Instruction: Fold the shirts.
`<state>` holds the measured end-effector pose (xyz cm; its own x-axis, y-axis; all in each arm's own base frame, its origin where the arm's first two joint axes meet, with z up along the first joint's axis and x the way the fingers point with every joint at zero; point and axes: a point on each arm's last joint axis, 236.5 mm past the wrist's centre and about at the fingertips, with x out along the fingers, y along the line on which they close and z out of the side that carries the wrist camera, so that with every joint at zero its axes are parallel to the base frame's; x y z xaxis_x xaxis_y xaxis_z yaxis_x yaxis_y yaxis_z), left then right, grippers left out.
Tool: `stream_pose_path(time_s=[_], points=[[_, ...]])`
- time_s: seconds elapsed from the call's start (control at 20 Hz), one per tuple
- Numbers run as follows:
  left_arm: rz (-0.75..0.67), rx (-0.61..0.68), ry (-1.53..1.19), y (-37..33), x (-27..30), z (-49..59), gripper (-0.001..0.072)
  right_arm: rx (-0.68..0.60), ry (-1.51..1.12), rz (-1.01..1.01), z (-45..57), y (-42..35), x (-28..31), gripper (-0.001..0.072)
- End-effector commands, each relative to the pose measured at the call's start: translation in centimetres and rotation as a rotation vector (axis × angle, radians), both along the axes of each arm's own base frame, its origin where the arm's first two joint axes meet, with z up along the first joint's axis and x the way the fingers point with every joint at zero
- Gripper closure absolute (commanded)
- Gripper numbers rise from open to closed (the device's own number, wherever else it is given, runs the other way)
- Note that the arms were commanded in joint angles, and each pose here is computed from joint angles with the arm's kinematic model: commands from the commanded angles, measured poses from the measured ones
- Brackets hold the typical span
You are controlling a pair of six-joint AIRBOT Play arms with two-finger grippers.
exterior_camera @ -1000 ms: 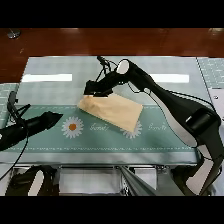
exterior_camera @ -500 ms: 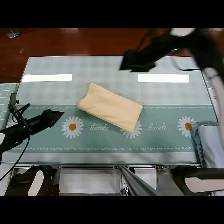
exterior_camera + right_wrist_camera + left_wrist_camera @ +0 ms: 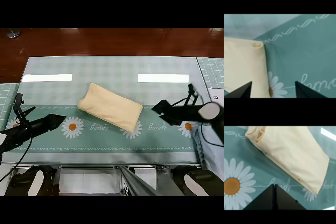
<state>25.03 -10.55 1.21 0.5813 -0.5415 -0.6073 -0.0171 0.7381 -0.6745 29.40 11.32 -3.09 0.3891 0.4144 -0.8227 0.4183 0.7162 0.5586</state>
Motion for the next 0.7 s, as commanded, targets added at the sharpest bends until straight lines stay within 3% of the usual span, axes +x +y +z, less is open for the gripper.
stream_pose_path(time_s=[0.0,0.45,0.5,0.55,0.6,0.65], points=[[-0.016,0.016,0.005,0.0,-0.3,-0.3,0.0677,0.112,0.027,-0.055,-4.1,2.9,-1.4,0.0093],[-0.016,0.016,0.005,0.0,-0.3,-0.3,0.0676,0.145,0.151,0.248,-7.2,11.4,-0.3,0.0094],[-0.017,0.016,0.005,0.0,-0.3,-0.3,0.0677,0.149,0.142,0.284,-7.0,12.4,0.1,0.0189],[-0.017,0.016,0.005,0.0,-0.3,-0.3,0.0676,0.144,0.13,0.325,-6.8,13.2,0.6,0.057],[-0.017,0.017,0.005,0.0,-0.3,-0.3,0.0676,0.144,0.095,0.375,-5.9,13.8,1.6,0.0691],[-0.017,0.017,0.005,0.0,-0.3,-0.3,0.0676,0.142,0.041,0.428,-4.2,14.4,3.0,0.0692]])
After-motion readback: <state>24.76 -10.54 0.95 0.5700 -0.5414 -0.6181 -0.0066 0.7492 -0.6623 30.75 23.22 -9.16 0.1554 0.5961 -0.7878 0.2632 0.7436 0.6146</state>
